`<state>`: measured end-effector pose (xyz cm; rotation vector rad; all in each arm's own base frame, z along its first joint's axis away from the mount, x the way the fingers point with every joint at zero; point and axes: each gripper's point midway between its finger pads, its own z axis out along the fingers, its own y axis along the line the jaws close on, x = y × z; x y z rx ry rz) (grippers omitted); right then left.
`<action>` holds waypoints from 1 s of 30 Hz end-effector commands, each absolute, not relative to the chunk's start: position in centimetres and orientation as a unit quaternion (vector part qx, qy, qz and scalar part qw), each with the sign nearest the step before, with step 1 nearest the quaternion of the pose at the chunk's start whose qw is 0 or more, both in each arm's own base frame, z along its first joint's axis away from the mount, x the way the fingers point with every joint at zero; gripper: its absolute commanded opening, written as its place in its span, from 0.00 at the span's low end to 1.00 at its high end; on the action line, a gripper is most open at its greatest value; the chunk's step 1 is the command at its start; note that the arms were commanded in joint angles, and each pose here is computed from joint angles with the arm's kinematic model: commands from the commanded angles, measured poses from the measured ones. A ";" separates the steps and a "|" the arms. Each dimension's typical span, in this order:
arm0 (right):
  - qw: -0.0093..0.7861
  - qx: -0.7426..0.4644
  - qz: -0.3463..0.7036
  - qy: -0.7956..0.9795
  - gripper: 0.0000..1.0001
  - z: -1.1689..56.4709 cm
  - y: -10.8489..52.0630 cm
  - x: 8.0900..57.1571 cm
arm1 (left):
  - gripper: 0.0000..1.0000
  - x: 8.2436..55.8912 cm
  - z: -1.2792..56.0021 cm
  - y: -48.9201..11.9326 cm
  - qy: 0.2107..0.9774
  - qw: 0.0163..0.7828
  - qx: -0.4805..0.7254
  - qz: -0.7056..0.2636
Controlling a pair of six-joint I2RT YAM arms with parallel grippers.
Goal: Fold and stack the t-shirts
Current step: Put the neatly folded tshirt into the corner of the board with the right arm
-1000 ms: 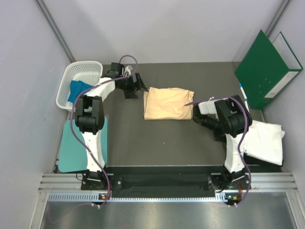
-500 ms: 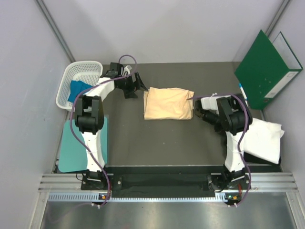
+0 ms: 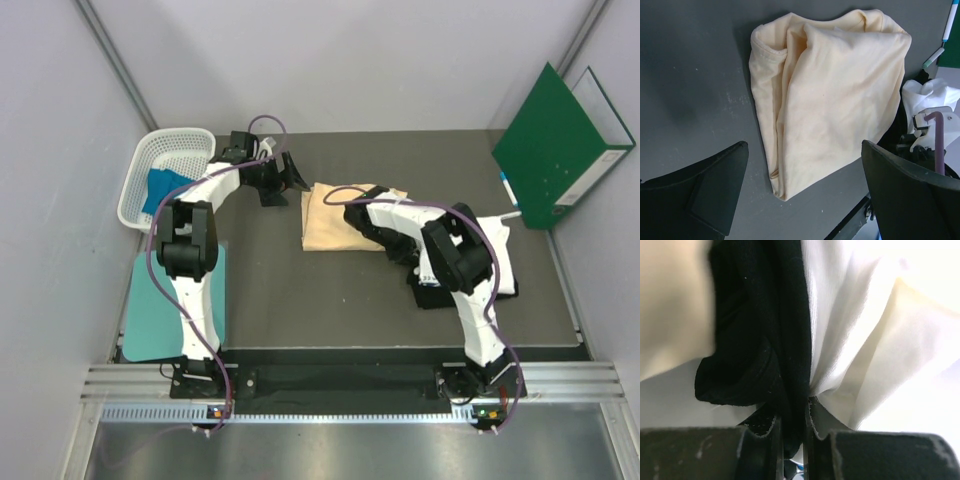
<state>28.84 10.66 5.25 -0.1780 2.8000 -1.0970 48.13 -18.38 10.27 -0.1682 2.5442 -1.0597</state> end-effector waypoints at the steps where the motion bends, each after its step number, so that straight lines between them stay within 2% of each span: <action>1: 0.084 -0.073 -0.211 0.971 0.00 4.4 16.9 30.3 | 0.99 48.8 11.4 -18.2 0.900 0.209 -0.049 -0.379; 4: 0.097 -0.080 -0.181 0.975 0.00 4.9 18.3 30.9 | 0.99 48.7 11.5 -18.1 0.901 0.209 -0.049 -0.377; 6: 0.099 -0.086 -0.173 0.976 0.08 5.7 18.5 31.0 | 0.99 48.6 11.4 -18.1 0.902 0.207 -0.048 -0.376; 7: 0.112 -0.087 -0.161 0.977 0.25 6.7 18.9 31.1 | 0.99 48.6 11.4 -18.1 0.902 0.207 -0.047 -0.376; 9: 0.120 -0.095 -0.133 0.979 0.41 7.8 19.3 30.9 | 0.99 48.5 11.4 -18.0 0.902 0.208 -0.047 -0.375; 10: 0.149 -0.093 -0.107 0.979 0.62 9.7 19.8 31.2 | 0.99 48.3 11.3 -18.1 0.902 0.205 -0.047 -0.376; 12: 0.169 -0.094 -0.085 0.977 0.78 11.4 19.9 31.0 | 0.99 48.2 11.2 -18.0 0.903 0.204 -0.047 -0.376; 13: 0.199 -0.090 -0.065 0.974 0.92 13.5 20.0 31.0 | 0.99 48.2 11.2 -18.0 0.902 0.205 -0.047 -0.376; 14: 0.206 -0.089 -0.062 0.973 0.99 14.2 19.7 30.7 | 0.99 48.0 10.8 -18.0 0.903 0.201 -0.049 -0.376; 19: 0.262 -0.066 -0.039 0.962 1.00 17.9 17.9 29.5 | 0.99 47.4 9.9 -18.1 0.904 0.191 -0.055 -0.379; 24: 0.247 -0.035 -0.076 0.965 1.00 17.1 15.3 27.5 | 0.99 47.1 9.0 -18.1 0.905 0.182 -0.055 -0.381; 26: 0.227 -0.028 -0.094 0.969 0.94 16.1 14.5 26.6 | 0.99 46.9 8.8 -18.2 0.905 0.179 -0.056 -0.381; 28: 0.218 -0.027 -0.101 0.970 0.82 15.5 14.3 26.3 | 0.99 46.9 8.8 -18.2 0.905 0.179 -0.055 -0.382; 30: 0.210 -0.019 -0.110 0.971 0.81 14.9 14.1 26.1 | 0.99 46.8 8.7 -18.2 0.905 0.178 -0.055 -0.382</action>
